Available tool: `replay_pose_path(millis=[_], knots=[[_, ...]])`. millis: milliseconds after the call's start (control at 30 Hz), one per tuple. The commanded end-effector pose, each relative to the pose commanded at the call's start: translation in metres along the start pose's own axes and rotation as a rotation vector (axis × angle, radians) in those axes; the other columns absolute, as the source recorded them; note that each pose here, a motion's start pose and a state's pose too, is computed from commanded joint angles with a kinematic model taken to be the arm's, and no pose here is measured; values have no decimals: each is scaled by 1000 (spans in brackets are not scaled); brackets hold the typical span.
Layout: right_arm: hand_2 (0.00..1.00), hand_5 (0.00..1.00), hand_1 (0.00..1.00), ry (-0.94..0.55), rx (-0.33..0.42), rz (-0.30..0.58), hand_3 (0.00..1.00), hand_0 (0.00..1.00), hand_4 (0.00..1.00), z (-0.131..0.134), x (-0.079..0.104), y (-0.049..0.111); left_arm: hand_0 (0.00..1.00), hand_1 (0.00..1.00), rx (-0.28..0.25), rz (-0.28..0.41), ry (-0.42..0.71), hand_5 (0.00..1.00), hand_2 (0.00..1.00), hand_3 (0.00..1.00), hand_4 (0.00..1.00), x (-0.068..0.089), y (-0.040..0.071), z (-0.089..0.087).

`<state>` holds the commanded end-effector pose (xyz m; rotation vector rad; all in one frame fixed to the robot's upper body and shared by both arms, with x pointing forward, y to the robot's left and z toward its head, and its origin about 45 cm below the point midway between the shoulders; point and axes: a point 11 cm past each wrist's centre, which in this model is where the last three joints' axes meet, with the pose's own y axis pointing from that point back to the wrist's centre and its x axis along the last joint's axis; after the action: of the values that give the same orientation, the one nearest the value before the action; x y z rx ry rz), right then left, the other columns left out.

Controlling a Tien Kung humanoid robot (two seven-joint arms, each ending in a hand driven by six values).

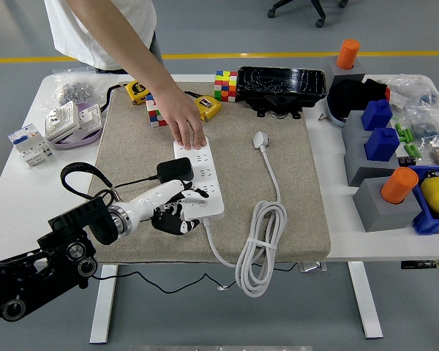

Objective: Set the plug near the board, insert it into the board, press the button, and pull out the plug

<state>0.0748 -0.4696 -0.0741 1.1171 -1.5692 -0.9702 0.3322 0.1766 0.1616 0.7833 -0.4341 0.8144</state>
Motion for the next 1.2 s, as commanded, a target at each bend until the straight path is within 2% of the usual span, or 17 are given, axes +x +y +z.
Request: replay_pose_path(millis=[167,200,367,433,800,1167,1200], knots=[[695,533,687,-9,15,-1,599,681,935,-7,-1,0,185,113,-37,45,34,154,205,617,785,6,0,4],[695,532,687,-11,17,-2,599,681,936,-8,-2,0,225,161,-46,56,41,188,259,575,771,7,-1,5],[695,532,687,-14,17,-4,599,681,936,-8,-3,0,225,161,-72,85,66,188,259,575,771,10,-1,8],[694,533,687,-15,18,-5,598,681,936,-8,-3,-1,227,175,-76,89,71,216,284,576,757,11,-1,9],[695,533,688,-19,20,-3,599,681,936,-9,-3,-1,224,181,-67,92,72,221,299,577,751,13,-1,9],[694,532,688,-35,8,-6,599,684,936,-1,-4,-1,217,157,-41,68,88,223,282,587,751,5,-1,5],[693,532,687,-38,9,-6,600,681,937,-1,-5,-1,163,78,-36,66,85,220,191,622,758,4,-1,5]])
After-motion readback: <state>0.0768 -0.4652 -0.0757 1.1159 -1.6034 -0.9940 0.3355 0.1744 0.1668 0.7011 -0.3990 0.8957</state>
